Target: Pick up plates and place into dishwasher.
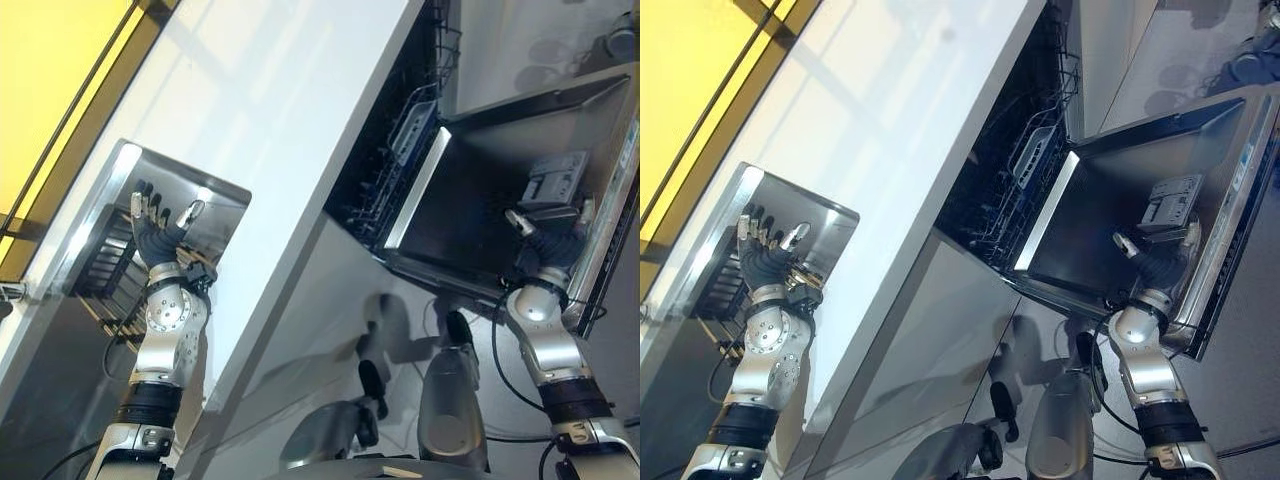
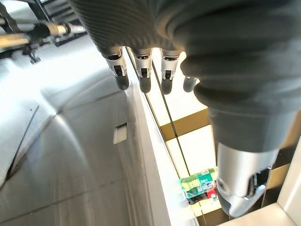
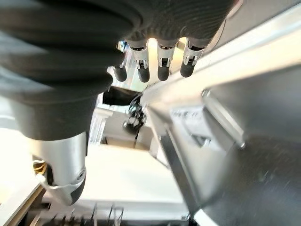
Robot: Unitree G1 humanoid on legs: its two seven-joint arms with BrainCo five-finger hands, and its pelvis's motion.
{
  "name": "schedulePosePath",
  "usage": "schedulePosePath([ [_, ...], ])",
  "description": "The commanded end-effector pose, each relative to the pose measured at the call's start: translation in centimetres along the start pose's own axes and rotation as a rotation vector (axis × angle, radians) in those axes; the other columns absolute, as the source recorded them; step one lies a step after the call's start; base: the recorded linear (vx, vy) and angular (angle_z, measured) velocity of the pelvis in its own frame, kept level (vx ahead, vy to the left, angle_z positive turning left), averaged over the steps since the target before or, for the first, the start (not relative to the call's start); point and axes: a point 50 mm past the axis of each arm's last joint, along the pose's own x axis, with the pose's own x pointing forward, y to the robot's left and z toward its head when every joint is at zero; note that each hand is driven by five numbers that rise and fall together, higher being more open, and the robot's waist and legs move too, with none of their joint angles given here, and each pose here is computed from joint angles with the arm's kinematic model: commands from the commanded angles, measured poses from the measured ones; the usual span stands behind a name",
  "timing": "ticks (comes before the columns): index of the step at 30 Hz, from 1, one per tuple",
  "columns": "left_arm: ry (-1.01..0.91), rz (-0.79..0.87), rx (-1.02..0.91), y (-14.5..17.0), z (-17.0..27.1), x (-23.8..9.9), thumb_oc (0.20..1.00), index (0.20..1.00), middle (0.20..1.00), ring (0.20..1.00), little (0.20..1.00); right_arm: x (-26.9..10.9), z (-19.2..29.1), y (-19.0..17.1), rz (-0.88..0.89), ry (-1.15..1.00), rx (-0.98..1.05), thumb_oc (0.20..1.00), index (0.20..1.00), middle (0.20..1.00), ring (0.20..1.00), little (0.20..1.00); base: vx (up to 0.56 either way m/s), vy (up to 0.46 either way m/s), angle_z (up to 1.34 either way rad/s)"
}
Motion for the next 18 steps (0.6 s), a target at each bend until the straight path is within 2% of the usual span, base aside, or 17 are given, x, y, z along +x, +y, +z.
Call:
schedulePosePath([
  [1,-0.035,0.038,0.023,1.4,-0.1,-0.6,1.0,1.0,1.0,1.0,1.0,-1.1,1.4,-1.2,-0.01,-0.108,0.057,1.0,1.0,1.0,1.0,1.0,0.17,0.111,-0.13],
  [10,-0.001,0.092,0.027,2.5,-1.3,-1.2,1.0,1.0,1.0,1.0,1.0,-2.7,-1.5,-3.2,0.004,-0.047,-0.017,1.0,1.0,1.0,1.0,1.0,0.1,0.127,-0.25],
  [18,0.014,0.124,0.0,2.4,-1.9,-1.1,1.0,1.0,1.0,1.0,1.0,-2.9,-4.3,-4.6,-0.16,0.065,-0.036,1.0,1.0,1.0,1.0,1.0,0.01,0.124,-0.29],
])
